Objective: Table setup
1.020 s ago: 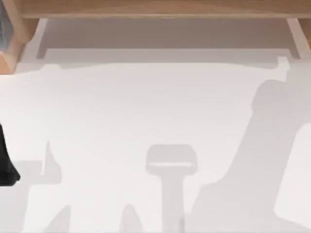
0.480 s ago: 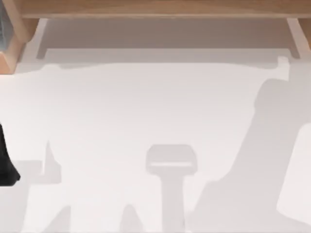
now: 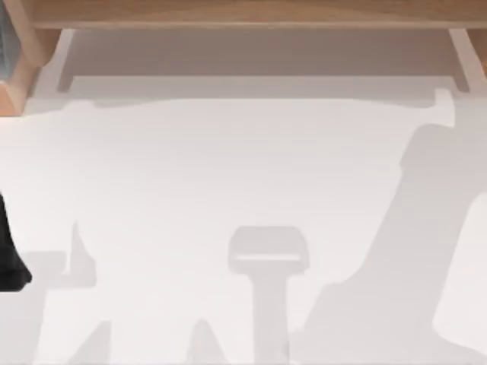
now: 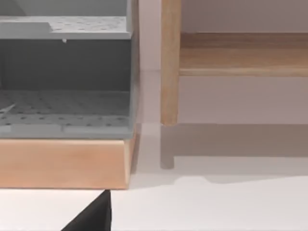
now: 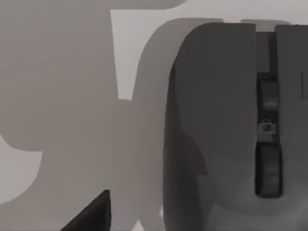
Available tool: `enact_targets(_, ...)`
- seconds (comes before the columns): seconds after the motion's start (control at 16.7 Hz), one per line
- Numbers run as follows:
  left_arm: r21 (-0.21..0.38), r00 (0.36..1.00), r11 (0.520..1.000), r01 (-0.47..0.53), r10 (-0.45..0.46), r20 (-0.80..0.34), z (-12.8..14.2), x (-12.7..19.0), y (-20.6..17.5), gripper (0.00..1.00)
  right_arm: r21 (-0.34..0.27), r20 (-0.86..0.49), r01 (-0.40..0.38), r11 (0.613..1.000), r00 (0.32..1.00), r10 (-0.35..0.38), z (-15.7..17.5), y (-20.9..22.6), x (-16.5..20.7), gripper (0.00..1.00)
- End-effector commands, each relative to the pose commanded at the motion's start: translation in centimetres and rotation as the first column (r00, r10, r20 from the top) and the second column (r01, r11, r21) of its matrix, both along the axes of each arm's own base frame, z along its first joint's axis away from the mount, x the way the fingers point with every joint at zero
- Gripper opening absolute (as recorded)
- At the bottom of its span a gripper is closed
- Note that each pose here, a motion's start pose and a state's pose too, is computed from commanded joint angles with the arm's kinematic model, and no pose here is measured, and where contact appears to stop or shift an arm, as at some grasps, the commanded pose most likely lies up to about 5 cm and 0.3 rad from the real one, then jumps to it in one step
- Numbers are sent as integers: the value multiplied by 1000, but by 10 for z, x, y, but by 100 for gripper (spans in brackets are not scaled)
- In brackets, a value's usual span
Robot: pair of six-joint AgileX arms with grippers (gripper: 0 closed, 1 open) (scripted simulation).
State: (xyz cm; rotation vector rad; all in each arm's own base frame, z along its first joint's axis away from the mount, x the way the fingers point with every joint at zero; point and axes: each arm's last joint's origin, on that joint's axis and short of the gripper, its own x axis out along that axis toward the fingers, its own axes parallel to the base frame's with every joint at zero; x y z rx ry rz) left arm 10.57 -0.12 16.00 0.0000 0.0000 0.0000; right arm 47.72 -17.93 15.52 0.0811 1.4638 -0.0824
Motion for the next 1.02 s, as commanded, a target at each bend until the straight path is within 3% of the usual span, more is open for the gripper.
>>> enact_targets(0.9, 0, 1000, 1000, 0, 0, 0, 0, 0, 0, 100, -1, -1, 1, 1000, 1000, -1, -24, 2, 5, 100)
enact_targets(1.02, 0, 1000, 1000, 0, 0, 0, 0, 0, 0, 100, -1, -1, 1, 1000, 1000, -1, -24, 2, 5, 85)
